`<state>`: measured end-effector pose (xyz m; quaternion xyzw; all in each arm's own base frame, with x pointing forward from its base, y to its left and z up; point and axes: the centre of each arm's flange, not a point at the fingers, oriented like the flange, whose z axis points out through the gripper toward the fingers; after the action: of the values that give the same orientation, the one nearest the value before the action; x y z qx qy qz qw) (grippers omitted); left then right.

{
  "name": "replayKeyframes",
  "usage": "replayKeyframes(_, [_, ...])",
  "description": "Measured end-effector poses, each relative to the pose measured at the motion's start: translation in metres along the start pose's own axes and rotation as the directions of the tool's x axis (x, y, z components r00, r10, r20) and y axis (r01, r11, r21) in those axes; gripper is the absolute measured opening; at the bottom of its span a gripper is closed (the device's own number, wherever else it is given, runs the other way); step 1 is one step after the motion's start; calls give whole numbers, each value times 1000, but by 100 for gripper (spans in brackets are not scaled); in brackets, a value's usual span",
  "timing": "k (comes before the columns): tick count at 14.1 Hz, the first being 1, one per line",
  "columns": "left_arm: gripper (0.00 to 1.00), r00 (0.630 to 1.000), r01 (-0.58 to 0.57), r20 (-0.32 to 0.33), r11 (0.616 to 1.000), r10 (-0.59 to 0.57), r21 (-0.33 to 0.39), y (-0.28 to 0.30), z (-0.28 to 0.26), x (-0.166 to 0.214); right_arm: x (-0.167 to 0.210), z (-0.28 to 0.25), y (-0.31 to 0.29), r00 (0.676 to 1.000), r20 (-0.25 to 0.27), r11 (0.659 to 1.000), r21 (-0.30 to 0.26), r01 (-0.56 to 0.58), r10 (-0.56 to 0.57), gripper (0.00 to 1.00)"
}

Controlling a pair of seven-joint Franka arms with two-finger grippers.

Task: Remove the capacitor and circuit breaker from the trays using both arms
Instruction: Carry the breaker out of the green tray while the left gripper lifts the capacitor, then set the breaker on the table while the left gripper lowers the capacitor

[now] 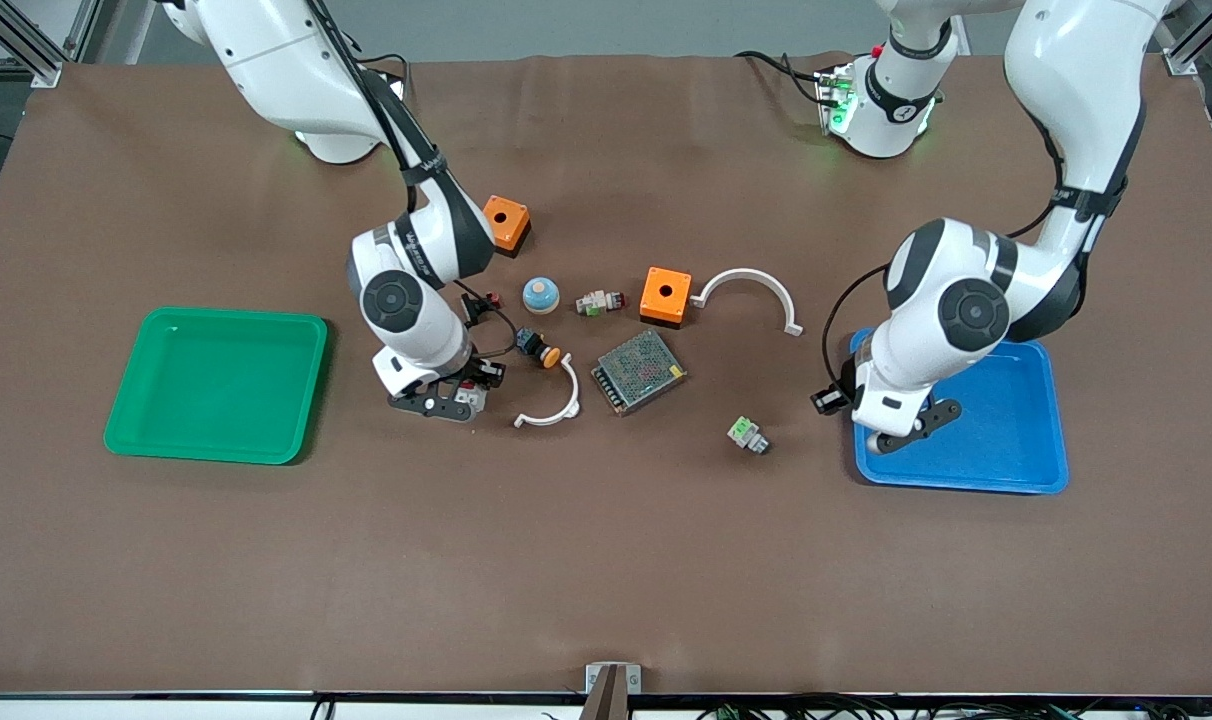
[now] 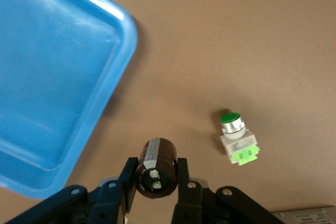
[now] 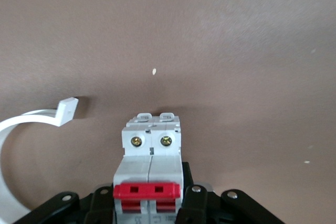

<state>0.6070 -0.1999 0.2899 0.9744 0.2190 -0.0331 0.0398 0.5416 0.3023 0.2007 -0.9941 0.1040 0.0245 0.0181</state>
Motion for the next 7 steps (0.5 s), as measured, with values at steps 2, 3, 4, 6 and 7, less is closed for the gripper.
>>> replayKeyframes(2, [34, 1000, 1, 12, 1000, -1, -14, 11, 10, 6, -2, 9, -1, 1000, 3, 1000, -6, 0, 0, 40])
replayKeyframes(3, [34, 1000, 3, 16, 1000, -3, -20, 15, 15, 9, -2, 9, -2, 1000, 1, 1000, -5, 0, 0, 40])
replayKeyframes(4, [34, 1000, 6, 20, 1000, -5, -24, 17, 18, 13, -2, 9, -1, 1000, 1, 1000, -6, -2, 2, 40])
replayKeyframes(6, [34, 1000, 15, 21, 999, -15, -33, 18, 22, 22, 1, 8, 1, 1000, -2, 1000, -7, -8, 8, 56])
replayKeyframes(7, [34, 1000, 21, 19, 999, -21, -38, 18, 22, 27, 4, 6, 2, 1000, -6, 1000, -6, -12, 12, 64])
